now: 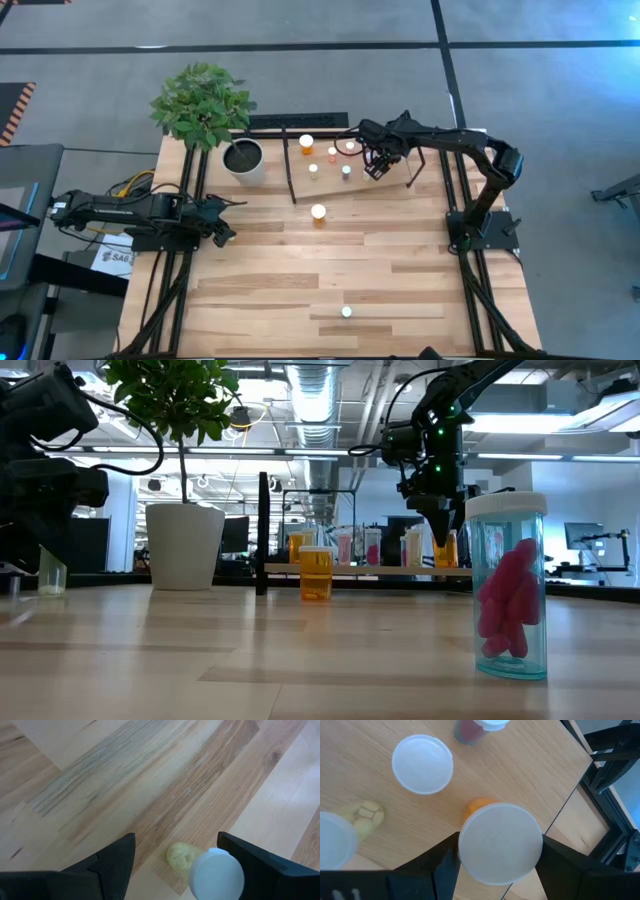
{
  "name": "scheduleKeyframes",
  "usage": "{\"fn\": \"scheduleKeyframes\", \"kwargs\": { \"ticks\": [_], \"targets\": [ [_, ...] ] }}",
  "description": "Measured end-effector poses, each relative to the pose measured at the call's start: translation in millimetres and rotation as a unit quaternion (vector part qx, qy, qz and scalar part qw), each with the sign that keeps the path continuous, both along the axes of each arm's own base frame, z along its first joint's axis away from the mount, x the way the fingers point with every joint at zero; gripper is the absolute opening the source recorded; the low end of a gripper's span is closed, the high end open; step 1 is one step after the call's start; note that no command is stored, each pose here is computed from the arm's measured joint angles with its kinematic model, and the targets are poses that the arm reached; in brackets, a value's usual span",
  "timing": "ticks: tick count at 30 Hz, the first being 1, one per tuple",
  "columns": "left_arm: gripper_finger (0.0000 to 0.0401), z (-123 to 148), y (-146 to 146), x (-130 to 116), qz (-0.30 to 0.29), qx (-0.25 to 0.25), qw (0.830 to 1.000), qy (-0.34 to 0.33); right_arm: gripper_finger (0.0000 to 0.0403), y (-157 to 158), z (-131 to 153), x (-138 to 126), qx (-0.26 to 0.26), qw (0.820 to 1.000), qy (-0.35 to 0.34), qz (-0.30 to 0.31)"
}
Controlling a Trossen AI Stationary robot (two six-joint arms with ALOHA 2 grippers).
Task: Pick and place medicine bottles onto shelf by color
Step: Put the bottom orange pill bottle on the shelf
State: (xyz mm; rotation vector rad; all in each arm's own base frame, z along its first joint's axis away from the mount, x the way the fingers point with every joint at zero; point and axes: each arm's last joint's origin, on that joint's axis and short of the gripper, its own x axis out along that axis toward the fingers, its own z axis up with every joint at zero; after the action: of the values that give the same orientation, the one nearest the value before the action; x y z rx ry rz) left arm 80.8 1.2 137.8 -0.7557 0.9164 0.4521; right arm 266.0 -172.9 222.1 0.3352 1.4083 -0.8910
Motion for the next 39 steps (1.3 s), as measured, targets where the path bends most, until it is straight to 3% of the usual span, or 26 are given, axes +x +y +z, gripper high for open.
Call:
{"fn": "scheduleKeyframes", "kwargs": {
  "ticks": [32, 39],
  "targets": [
    [0.0267, 0.0, 0.0, 0.0, 0.000, 0.000, 1.000, 0.000, 0.0257, -7.3, -0.4, -5.0, 0.018, 1.000, -0.013, -0.017],
    [0.0267, 0.1, 0.0, 0.0, 0.000, 0.000, 1.000, 0.000, 0.0296, -7.0, -0.4, -5.3, 0.021, 1.000, -0.012, -0.019]
  ]
}}
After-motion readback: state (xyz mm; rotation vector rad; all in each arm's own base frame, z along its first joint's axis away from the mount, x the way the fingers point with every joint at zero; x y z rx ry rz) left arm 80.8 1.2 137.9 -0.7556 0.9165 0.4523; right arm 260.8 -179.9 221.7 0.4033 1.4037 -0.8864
